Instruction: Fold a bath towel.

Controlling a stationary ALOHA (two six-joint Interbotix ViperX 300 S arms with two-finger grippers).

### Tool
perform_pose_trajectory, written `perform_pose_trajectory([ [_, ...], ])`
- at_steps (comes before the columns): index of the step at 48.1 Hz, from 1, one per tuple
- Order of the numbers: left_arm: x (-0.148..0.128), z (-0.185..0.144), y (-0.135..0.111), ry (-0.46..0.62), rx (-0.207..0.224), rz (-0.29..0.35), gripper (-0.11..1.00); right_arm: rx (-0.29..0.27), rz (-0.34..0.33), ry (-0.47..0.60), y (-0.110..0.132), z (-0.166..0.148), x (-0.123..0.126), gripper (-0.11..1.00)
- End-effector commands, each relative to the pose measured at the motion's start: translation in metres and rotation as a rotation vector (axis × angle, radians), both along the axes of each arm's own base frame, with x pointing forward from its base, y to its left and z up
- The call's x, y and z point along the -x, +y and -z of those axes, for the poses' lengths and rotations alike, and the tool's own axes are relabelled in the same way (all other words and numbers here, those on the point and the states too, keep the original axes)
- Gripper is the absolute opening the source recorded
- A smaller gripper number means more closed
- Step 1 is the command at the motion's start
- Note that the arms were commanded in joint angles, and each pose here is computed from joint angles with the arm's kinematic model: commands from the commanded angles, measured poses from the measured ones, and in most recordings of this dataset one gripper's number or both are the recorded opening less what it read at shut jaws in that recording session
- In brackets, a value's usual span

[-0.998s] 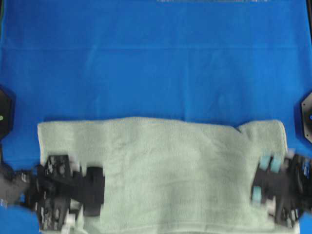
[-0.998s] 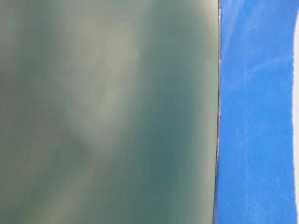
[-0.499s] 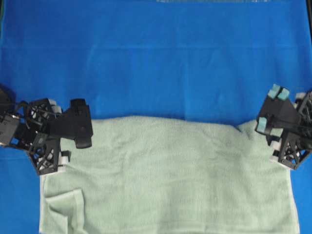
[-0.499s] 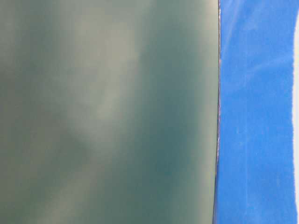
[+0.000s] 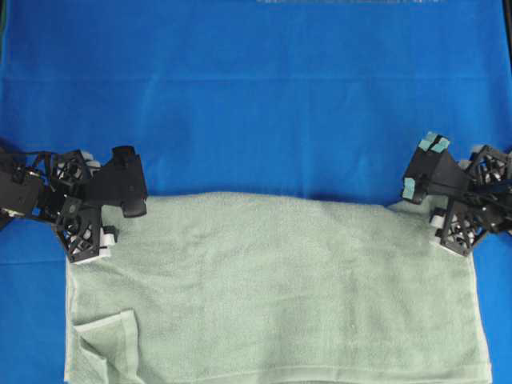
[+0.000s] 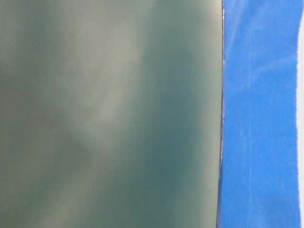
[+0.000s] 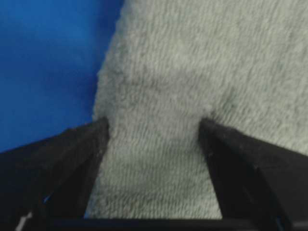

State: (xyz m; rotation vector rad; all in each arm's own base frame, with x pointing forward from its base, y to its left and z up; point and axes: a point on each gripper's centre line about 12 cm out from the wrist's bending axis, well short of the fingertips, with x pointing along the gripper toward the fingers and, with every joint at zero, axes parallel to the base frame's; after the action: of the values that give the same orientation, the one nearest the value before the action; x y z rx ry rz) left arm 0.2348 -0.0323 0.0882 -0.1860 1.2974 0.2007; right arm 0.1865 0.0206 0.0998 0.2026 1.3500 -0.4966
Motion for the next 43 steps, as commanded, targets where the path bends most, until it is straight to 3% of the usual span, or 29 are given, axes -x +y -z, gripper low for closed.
perform_pose_trajectory([
  [1, 0.006, 0.018, 0.006, 0.038, -0.001, -0.015, 0.75, 0.026, -0.005, 0.024, -0.006, 0.006, 0.000, 0.57],
  [8, 0.000, 0.017, 0.003, 0.008, 0.010, -0.010, 0.74, 0.016, -0.027, -0.011, -0.004, 0.006, -0.007, 0.57],
  [14, 0.000, 0.017, 0.002, 0.014, 0.012, -0.014, 0.67, -0.003, -0.039, -0.037, -0.002, 0.007, -0.009, 0.53],
  [18, 0.000, 0.017, 0.000, 0.017, 0.018, -0.015, 0.53, -0.019, -0.039, -0.057, -0.001, 0.007, -0.010, 0.34],
  [23, 0.001, 0.016, -0.003, 0.014, 0.021, -0.010, 0.48, -0.045, -0.030, -0.090, 0.002, 0.006, -0.012, 0.09],
  [31, -0.003, 0.007, -0.006, -0.017, 0.027, -0.002, 0.46, -0.055, -0.021, -0.124, 0.003, -0.003, -0.017, 0.09],
  [36, -0.009, -0.013, -0.006, -0.048, 0.026, -0.008, 0.42, -0.045, -0.002, -0.176, 0.002, -0.027, -0.025, 0.09],
  [43, -0.016, -0.066, -0.012, -0.111, 0.033, -0.016, 0.16, -0.001, 0.033, -0.224, -0.003, -0.076, -0.030, 0.09],
])
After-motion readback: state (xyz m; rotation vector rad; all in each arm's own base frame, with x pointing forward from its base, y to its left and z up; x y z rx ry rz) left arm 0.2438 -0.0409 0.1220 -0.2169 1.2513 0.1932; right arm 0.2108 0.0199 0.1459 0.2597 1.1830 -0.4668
